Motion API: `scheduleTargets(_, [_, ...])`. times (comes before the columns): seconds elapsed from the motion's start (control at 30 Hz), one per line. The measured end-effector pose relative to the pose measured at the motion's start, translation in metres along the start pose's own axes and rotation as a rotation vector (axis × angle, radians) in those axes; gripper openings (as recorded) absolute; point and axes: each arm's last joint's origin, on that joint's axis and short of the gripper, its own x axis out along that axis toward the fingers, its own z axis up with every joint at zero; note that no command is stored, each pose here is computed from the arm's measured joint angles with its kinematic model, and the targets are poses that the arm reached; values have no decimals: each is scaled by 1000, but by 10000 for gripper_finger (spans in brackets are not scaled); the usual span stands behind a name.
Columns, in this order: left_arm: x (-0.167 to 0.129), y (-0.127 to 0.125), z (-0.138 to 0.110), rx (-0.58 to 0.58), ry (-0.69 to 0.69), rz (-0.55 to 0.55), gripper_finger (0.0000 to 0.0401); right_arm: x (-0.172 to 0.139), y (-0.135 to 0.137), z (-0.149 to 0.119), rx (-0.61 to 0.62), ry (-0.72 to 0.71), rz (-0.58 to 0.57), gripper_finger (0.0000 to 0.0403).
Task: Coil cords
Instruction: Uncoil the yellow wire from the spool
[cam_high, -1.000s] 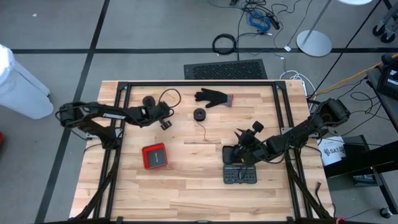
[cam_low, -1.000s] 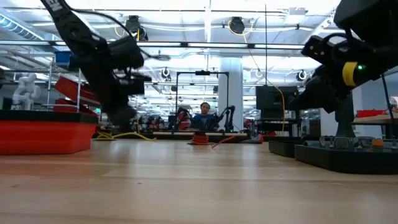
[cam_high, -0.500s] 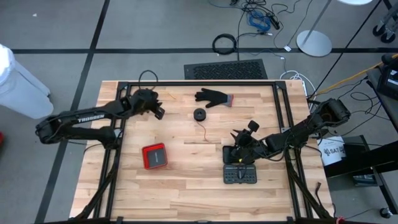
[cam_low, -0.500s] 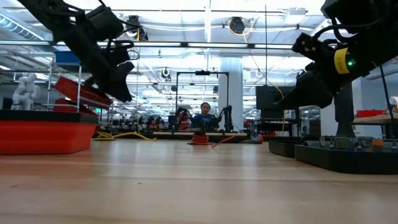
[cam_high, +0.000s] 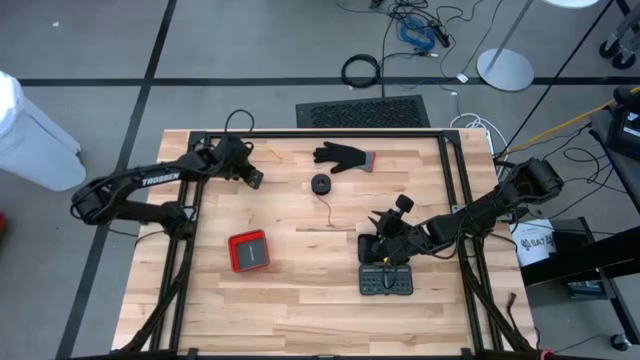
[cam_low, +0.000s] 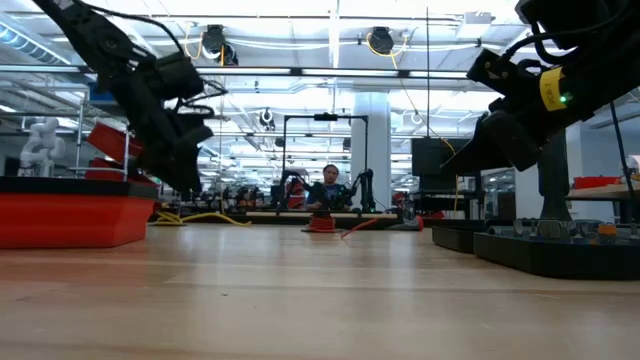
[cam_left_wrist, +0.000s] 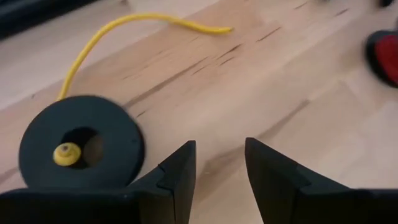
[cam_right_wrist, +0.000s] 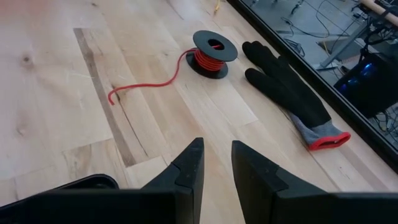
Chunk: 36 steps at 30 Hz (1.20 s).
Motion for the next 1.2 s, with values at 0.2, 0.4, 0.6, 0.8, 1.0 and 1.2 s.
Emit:
scheduleTargets(0.2, [4, 4, 1, 35, 25, 29, 146, 0, 0, 0, -5, 0, 1, 70])
scheduleTargets(0.4, [-8, 1, 18, 89, 28, 116, 187, 1, -1, 0, -15, 1, -3, 70])
scheduleTargets(0.6, [-10, 6, 28, 114, 106, 200, 230, 2, -2, 1, -6, 0, -9, 70])
scheduleTargets(0.8, [11, 12, 29, 123, 232, 225, 238, 2, -1, 2, -13, -4, -4, 70])
scheduleTargets(1.0, [23, 13, 34, 129, 247, 236, 238, 2, -1, 2, -14, -3, -4, 70])
scheduleTargets(1.2, [36, 15, 32, 139, 296, 253, 238, 2, -1, 2, -19, -4, -4, 70])
